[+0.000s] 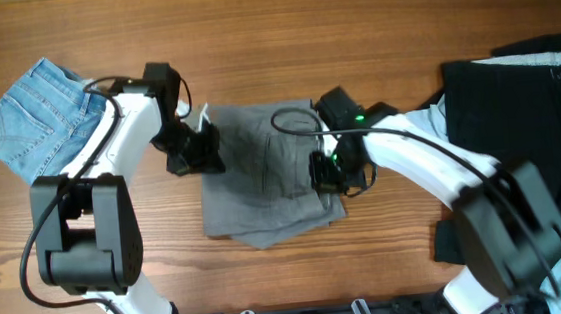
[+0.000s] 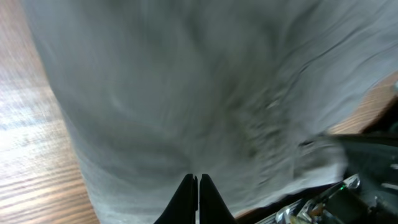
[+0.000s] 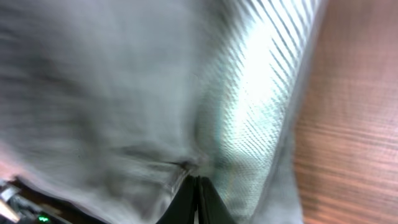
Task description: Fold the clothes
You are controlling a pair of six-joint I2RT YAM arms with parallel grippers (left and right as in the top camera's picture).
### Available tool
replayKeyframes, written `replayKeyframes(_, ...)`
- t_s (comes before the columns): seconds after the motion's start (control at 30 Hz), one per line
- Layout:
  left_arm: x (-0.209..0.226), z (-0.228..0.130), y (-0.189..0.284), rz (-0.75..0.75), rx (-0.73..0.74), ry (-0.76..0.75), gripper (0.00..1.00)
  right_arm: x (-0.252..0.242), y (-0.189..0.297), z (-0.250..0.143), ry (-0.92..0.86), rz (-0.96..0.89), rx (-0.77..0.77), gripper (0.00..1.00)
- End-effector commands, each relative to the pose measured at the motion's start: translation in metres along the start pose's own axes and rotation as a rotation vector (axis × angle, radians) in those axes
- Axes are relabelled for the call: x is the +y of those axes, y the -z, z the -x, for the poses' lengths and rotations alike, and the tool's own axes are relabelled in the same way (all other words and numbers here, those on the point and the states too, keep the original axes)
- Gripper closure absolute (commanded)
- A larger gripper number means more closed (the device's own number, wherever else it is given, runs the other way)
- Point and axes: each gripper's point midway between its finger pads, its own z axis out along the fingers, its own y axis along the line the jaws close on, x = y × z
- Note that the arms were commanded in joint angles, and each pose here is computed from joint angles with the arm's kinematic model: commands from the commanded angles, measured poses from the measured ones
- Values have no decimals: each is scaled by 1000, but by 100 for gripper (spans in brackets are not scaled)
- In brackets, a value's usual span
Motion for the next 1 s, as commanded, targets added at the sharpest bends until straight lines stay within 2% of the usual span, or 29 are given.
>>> replayKeyframes(0.0, 11, -25, -21, -1, 87, 24, 96, 27, 46, 48, 113, 25, -290, 96)
replayKeyframes(0.1, 19, -32, -34, 0, 99, 32, 92, 29, 43, 84, 136, 9, -425, 96)
replayKeyframes(0.3, 23, -23, -44, -7, 47, 6, 77, 9, -24, 116, 113, -10, -398, 96)
replayKeyframes(0.33, 22, -20, -44, -9, 37, 1, 65, 5, -33, 121, 104, -10, -397, 96)
replayKeyframes(0.37, 21, -17, -44, -12, 25, 14, 32, -3, -43, 129, 66, -8, -402, 96)
replayKeyframes(0.43, 19, -13, -41, -18, 12, 44, 24, -20, -49, 139, -22, -11, -415, 96)
replayKeyframes(0.53, 1, -13, -23, -60, 33, 56, 7, -83, -31, 165, -247, -54, -472, 96)
replayKeyframes(0.6, -11, -14, -12, -100, 45, 59, 5, -110, -14, 176, -302, -33, -490, 96)
replayKeyframes(0.7, -17, -14, -9, -128, 42, 56, 8, -123, 8, 180, -240, 38, -484, 96)
replayKeyframes(0.8, -30, -15, -10, -179, 47, 36, 22, -101, 30, 175, -127, 97, -486, 94)
replayKeyframes(0.9, -54, -10, -17, -222, 27, -33, 58, -79, 63, 165, -64, 135, -509, 91)
replayKeyframes(0.97, -79, 0, -31, -231, -19, -58, 88, -62, 90, 153, 23, 157, -530, 91)
